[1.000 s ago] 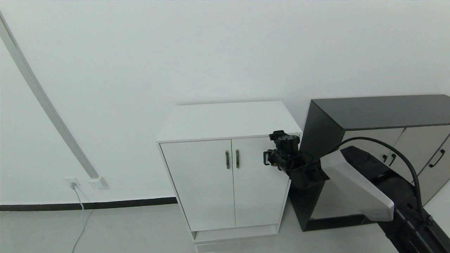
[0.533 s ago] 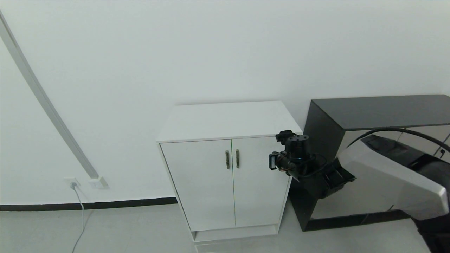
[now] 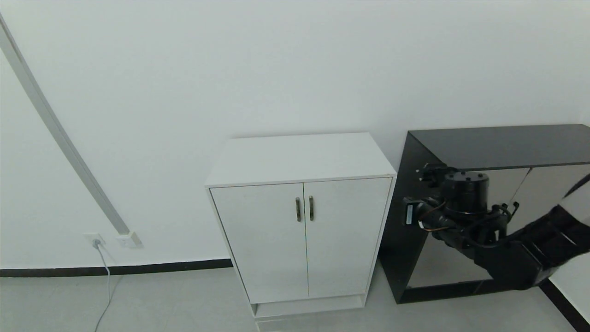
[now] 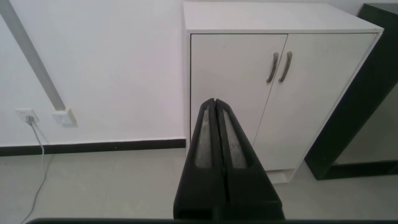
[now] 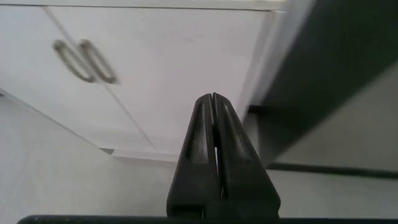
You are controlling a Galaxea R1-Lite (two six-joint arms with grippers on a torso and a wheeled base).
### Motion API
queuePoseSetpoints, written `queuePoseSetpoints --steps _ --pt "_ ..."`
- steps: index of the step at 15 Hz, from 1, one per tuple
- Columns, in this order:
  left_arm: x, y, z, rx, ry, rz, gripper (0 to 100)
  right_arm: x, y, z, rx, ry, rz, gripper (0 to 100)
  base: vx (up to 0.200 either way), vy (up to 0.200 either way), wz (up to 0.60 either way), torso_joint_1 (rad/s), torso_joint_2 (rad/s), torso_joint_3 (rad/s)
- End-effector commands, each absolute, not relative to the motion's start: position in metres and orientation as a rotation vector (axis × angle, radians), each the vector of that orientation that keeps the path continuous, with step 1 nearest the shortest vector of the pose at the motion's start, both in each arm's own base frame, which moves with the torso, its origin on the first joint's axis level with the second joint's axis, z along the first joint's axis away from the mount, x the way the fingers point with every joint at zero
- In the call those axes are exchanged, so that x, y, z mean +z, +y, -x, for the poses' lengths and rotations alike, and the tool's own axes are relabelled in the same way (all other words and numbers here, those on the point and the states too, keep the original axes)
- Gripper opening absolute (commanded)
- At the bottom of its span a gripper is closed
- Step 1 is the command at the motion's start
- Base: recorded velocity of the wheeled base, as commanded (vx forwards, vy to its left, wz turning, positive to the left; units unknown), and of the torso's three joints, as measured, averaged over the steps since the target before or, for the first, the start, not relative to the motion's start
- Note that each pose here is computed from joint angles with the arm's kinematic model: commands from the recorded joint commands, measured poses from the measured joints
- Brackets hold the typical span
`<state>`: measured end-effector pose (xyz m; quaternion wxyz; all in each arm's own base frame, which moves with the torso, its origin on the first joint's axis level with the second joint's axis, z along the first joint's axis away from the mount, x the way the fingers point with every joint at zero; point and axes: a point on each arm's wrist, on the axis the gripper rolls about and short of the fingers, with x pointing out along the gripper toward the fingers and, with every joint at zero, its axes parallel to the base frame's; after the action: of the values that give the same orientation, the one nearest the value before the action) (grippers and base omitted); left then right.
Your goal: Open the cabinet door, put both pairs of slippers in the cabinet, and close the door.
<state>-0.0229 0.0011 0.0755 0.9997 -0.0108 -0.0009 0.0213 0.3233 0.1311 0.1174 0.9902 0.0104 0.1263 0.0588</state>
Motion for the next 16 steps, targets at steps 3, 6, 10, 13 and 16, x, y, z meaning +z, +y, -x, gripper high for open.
queuePoseSetpoints --steps 3,6,10,13,16 --pt "0.075 0.001 0.023 0.043 0.000 0.023 0 0.138 0.070 -0.264 -0.058 0.229 -0.045 0 0.000 0.000 0.00 0.000 0.00 0.000" --pt "0.075 0.001 0.023 0.044 -0.001 0.025 0 0.139 0.056 -0.228 -0.072 0.225 -0.049 0 0.000 0.000 0.00 0.000 0.00 0.000" --pt "0.075 0.001 0.023 0.043 0.000 0.023 0 0.134 0.045 -0.190 -0.066 0.237 -0.057 0 0.000 0.000 0.00 0.000 0.00 0.000" --pt "0.075 0.001 0.023 0.043 -0.001 0.025 0 0.126 0.038 -0.161 -0.056 0.254 -0.065 0 0.000 0.000 0.00 0.000 0.00 0.000" --pt "0.075 0.001 0.023 0.043 -0.001 0.025 0 0.118 0.031 -0.138 -0.056 0.266 -0.061 0 0.000 0.000 0.00 0.000 0.00 0.000"
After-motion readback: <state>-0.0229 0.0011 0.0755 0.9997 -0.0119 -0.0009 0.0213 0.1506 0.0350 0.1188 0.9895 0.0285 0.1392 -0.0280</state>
